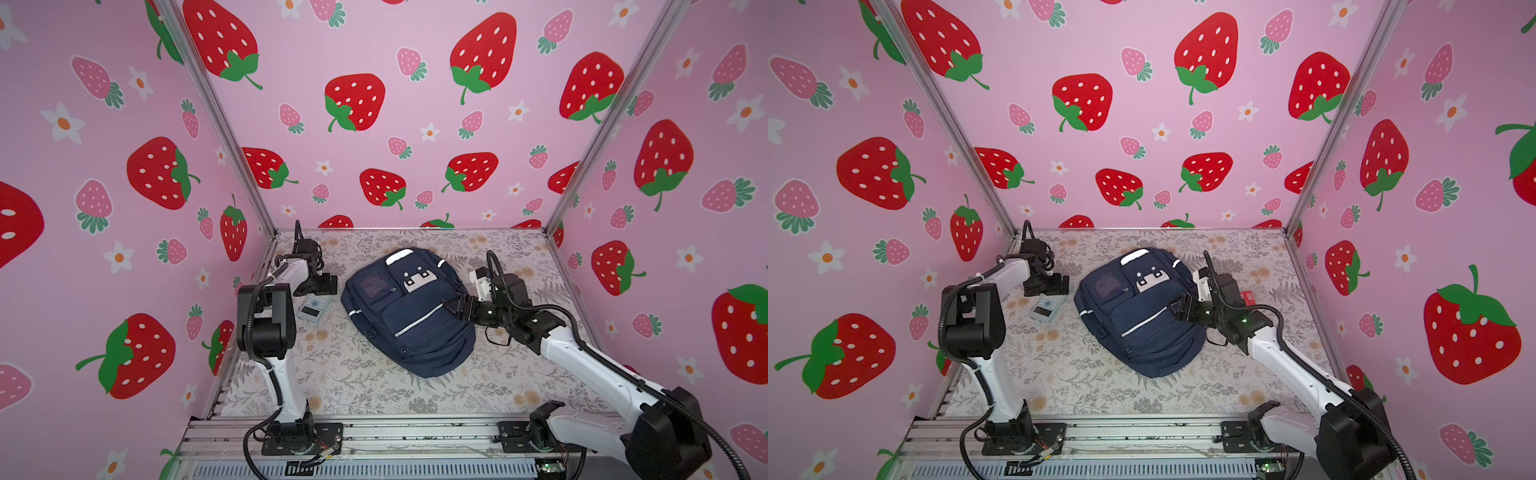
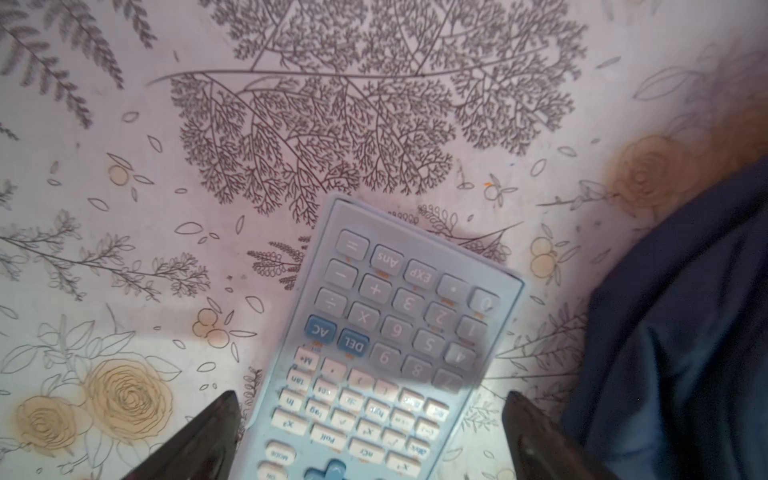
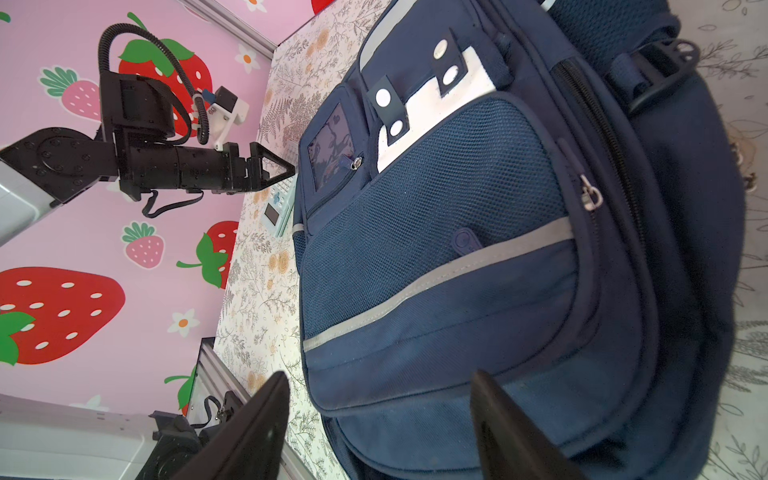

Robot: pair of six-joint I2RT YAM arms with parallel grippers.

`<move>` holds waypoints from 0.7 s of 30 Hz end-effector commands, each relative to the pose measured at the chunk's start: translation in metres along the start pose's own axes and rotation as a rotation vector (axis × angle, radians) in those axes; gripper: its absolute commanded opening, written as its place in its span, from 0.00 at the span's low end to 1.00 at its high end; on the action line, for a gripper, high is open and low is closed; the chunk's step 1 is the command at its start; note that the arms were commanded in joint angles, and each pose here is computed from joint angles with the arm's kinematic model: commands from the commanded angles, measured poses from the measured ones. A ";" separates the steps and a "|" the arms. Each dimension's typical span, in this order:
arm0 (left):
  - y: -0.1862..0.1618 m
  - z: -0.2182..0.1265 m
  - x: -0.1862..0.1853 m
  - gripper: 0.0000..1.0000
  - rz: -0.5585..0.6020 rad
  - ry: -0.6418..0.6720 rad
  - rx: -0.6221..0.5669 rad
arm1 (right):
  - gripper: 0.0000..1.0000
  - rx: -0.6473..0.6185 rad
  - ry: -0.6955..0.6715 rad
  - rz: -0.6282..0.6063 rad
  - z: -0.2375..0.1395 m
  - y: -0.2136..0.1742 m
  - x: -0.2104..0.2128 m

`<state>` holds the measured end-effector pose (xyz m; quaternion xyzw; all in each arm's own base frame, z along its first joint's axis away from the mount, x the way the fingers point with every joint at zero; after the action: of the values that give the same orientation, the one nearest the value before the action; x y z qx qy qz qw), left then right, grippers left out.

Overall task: Pack the student bag
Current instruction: 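Grasp the light-blue calculator with the left gripper and lift it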

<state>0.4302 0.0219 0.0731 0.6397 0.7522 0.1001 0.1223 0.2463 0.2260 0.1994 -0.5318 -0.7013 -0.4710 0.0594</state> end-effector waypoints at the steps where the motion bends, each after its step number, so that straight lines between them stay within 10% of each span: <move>1: -0.008 0.007 0.000 0.99 0.048 -0.009 0.068 | 0.71 -0.017 0.014 -0.016 -0.003 0.009 0.009; 21: 0.004 0.049 0.011 0.89 -0.015 0.047 0.150 | 0.69 -0.023 -0.019 -0.017 -0.011 0.006 0.007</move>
<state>0.4563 0.0307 0.0485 0.6423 0.7565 0.0848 0.0894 0.2436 0.2235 0.1964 -0.5379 -0.7035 -0.4610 0.0567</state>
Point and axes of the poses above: each gripper's point midway between its finger pads, its own z axis out along the fingers, its own x axis along the line the jaws close on, y = z × x, the point moved 3 cm from there along -z, back along the fingers, and after that the axes turned 8 degrees about -z, right-handed, at the moved point
